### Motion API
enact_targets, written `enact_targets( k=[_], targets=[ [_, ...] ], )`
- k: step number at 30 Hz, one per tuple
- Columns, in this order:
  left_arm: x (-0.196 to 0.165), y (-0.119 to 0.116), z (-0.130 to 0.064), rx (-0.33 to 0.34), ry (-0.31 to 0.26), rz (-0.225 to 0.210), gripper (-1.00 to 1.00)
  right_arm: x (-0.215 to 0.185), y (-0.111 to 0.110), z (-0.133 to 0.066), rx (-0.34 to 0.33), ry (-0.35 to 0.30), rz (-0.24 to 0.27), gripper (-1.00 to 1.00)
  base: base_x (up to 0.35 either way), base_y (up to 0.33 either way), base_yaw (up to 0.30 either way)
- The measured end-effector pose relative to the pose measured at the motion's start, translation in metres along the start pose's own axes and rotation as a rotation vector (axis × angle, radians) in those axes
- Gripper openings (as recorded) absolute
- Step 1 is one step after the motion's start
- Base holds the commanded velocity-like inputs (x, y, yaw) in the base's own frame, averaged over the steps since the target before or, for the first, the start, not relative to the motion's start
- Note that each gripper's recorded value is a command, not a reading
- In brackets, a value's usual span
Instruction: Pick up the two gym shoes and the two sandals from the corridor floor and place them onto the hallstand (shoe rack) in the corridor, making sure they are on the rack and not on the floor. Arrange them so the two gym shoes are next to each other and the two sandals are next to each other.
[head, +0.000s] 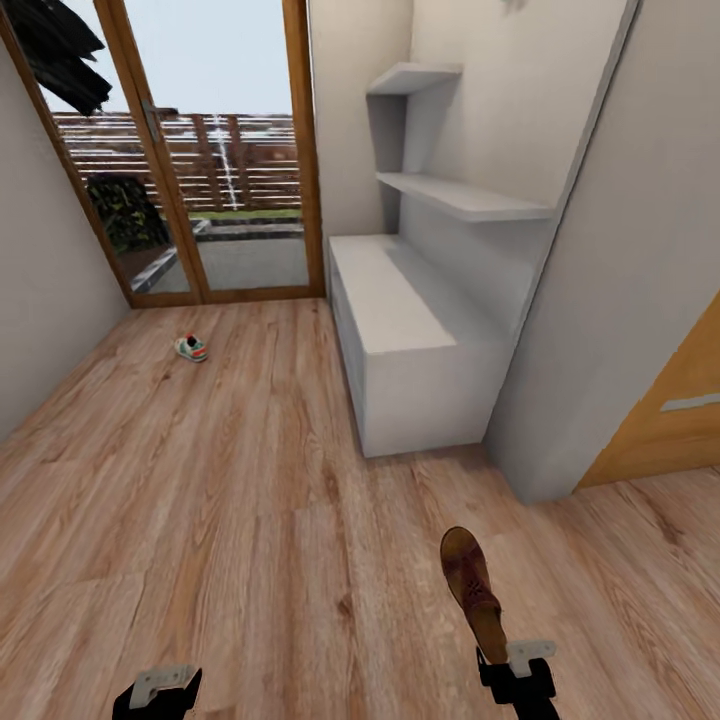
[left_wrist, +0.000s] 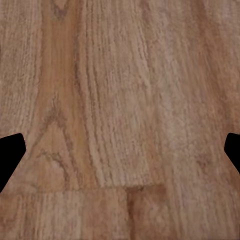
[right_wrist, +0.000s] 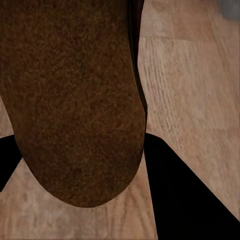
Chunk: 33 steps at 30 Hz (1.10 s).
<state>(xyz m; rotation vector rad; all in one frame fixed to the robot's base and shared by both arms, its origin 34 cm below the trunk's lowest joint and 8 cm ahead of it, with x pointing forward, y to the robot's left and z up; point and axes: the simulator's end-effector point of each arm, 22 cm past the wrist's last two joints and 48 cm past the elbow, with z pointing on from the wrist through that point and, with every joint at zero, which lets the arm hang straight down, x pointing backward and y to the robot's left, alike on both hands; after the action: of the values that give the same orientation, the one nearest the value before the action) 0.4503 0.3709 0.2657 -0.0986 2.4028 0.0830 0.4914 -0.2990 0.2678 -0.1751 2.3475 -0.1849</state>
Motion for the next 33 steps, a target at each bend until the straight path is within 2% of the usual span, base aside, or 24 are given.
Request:
enact_targets(
  k=[33],
  targets=[
    [-0.0005,0.0000,0.0000,0.000,-0.001,-0.001,1.00,-0.0004,0.0028,-0.0003,-0.003,-0.001,0.001,-1.00,0.252,0.213,0.264]
  ],
)
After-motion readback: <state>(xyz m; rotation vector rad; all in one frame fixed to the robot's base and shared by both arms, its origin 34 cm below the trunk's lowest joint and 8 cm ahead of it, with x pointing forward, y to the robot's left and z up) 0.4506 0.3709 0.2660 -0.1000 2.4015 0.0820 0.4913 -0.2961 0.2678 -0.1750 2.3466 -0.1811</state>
